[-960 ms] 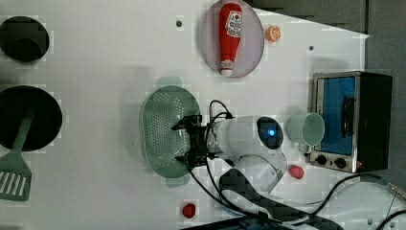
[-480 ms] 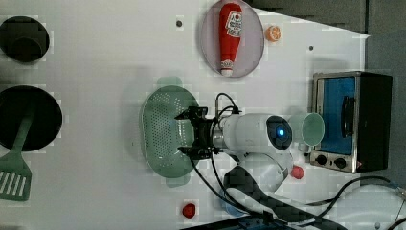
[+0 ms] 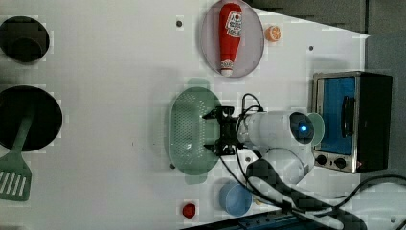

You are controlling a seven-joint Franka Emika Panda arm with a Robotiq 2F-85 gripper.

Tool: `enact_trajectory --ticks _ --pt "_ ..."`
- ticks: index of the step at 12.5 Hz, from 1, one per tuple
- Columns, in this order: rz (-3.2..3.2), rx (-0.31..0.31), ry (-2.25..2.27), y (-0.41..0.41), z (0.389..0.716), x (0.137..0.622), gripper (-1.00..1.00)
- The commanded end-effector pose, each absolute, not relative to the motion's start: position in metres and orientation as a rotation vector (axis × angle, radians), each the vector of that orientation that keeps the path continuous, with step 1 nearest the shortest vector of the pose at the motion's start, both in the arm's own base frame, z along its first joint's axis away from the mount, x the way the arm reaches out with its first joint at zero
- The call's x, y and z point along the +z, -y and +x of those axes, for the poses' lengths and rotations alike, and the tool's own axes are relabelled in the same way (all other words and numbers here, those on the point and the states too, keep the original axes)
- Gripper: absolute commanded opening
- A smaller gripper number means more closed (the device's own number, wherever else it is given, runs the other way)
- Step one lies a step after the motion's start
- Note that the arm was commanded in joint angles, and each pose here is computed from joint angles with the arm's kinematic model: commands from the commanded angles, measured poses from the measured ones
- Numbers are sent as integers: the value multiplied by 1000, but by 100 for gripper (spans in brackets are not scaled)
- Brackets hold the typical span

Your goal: Drag strainer left to right.

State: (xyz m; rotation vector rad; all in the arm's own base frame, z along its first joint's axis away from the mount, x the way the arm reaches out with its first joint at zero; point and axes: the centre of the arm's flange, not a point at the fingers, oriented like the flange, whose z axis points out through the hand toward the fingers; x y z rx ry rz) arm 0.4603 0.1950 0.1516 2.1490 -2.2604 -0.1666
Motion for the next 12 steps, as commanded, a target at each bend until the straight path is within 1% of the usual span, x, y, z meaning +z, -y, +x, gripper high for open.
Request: enact_trajectory --ticks 1,12 --pt "2172 -146 2257 -143 477 153 100" --pt "2228 -61 2158 -8 488 154 100"
